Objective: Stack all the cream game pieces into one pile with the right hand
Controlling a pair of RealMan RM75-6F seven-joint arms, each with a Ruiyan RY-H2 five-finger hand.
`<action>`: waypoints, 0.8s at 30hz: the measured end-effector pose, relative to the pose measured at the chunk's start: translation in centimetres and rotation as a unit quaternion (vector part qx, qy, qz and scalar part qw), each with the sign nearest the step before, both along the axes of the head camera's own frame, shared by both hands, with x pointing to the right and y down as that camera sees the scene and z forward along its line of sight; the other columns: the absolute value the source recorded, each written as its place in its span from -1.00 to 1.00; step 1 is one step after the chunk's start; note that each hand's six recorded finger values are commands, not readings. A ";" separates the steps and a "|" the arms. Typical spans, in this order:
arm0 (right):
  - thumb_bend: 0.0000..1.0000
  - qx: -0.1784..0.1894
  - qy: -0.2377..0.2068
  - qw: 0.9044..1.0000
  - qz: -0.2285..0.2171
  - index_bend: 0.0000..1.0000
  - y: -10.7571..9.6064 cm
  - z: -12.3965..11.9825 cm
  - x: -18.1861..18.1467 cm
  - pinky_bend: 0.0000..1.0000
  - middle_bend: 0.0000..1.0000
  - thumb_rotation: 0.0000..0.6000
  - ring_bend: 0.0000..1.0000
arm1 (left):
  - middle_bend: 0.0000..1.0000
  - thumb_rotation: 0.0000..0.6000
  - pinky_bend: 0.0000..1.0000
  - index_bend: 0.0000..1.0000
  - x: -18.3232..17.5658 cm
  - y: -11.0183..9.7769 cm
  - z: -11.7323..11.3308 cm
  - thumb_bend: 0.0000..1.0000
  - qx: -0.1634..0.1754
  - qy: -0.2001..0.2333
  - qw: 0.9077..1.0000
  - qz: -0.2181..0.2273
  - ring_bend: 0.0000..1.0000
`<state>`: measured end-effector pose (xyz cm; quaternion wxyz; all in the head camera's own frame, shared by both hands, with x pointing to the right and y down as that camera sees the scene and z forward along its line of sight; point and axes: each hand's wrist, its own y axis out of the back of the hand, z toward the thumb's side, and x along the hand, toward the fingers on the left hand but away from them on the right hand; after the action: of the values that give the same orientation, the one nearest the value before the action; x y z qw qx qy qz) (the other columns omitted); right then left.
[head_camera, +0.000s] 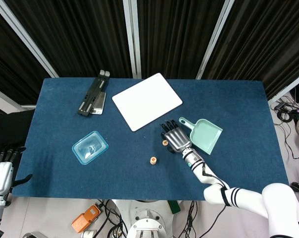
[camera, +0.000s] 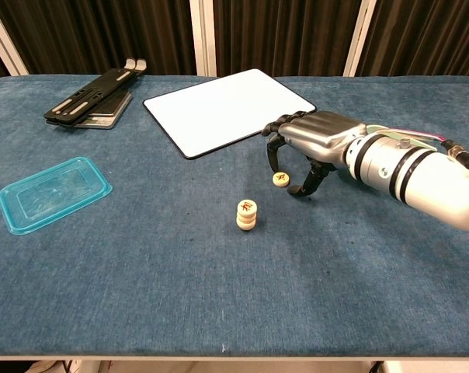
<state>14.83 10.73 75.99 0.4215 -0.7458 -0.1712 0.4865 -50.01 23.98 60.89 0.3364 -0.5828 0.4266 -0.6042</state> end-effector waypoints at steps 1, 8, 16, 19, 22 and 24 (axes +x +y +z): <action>-0.12 -0.001 0.000 1.000 0.000 -0.01 0.0 0.1 -0.1 -0.96 -0.70 1.00 -0.99 | -0.73 1.00 -1.00 -0.61 0.0 0.0 0.0 -0.86 0.000 0.000 1.000 0.000 -0.85; -0.08 -0.005 -0.001 1.000 0.001 0.04 0.0 0.3 -0.2 -0.96 -0.70 1.00 -0.99 | -0.73 1.00 -1.00 -0.61 -0.1 0.1 0.0 -0.86 0.000 0.001 1.000 -0.002 -0.85; -0.07 0.000 -0.006 1.000 0.003 0.12 -0.1 -0.1 0.0 -0.96 -0.69 1.00 -0.99 | -0.73 1.00 -1.00 -0.61 -0.1 0.0 0.1 -0.86 0.000 0.002 1.000 0.000 -0.85; -0.07 0.007 -0.016 1.000 0.001 0.14 -0.2 -0.9 0.0 -0.96 -0.68 1.00 -0.99 | -0.73 1.00 -1.00 -0.61 -0.1 0.0 0.1 -0.86 0.001 0.002 1.000 0.000 -0.85; -0.07 0.015 -0.030 0.999 -0.004 0.14 -0.1 -2.3 -0.1 -0.96 -0.67 1.00 -0.99 | -0.73 1.00 -1.00 -0.61 0.0 -0.1 0.1 -0.86 0.001 0.002 1.000 0.001 -0.85; -0.07 0.018 -0.043 0.999 -0.009 0.14 0.2 -3.5 -0.2 -0.96 -0.67 1.00 -0.99 | -0.73 1.00 -1.00 -0.61 0.0 -0.2 0.1 -0.86 0.002 0.003 1.000 0.003 -0.85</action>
<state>14.66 10.93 72.51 0.4318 -0.7598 -0.1909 0.4470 -49.97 23.79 60.95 0.3380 -0.5849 0.4272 -0.6010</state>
